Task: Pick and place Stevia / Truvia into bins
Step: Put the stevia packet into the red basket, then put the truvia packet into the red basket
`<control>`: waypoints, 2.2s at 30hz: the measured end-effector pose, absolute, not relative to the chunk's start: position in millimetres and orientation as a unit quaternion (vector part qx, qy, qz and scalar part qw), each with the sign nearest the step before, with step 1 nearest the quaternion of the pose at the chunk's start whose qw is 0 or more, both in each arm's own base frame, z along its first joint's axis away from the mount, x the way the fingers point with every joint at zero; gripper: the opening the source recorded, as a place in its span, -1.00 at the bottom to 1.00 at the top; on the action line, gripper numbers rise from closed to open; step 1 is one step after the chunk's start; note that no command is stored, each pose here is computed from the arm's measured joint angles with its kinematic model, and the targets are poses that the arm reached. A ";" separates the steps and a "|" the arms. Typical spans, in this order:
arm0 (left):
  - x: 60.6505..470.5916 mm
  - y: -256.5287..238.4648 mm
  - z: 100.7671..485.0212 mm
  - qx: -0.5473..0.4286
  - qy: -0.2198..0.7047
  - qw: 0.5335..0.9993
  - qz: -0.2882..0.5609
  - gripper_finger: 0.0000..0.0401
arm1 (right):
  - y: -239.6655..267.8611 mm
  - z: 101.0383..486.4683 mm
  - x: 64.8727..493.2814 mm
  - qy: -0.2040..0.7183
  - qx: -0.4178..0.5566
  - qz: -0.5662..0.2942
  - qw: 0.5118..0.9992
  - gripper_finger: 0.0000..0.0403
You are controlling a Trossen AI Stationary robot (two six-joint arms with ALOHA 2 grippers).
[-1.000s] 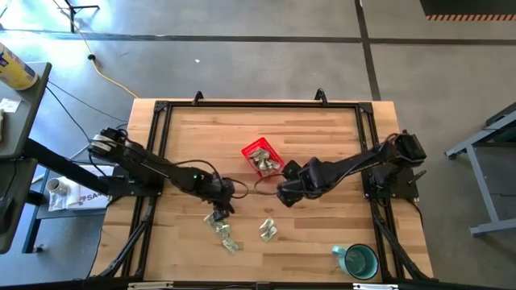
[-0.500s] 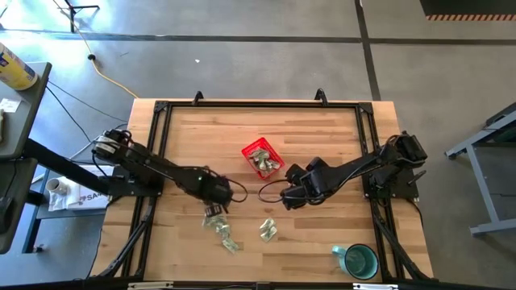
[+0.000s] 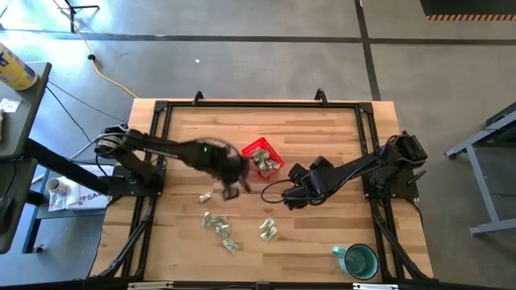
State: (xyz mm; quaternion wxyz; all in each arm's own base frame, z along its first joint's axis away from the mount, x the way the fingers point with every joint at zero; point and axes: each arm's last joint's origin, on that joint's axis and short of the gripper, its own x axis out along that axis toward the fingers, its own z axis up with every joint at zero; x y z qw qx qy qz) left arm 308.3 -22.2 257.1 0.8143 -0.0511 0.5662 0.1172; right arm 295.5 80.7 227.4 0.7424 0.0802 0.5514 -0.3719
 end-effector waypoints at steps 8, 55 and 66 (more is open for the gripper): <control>351.7 58.0 271.1 -0.082 0.400 0.903 0.131 -0.79 | 101.8 244.9 270.3 0.542 0.121 -0.385 0.737 0.52; 221.5 -67.0 134.7 -0.146 0.645 0.722 0.204 -0.18 | 87.1 217.8 275.4 0.555 0.118 -0.326 0.756 0.52; 278.7 -26.1 209.3 -0.118 0.548 0.813 0.156 -0.77 | 108.8 217.8 263.9 0.541 0.148 -0.347 0.751 0.52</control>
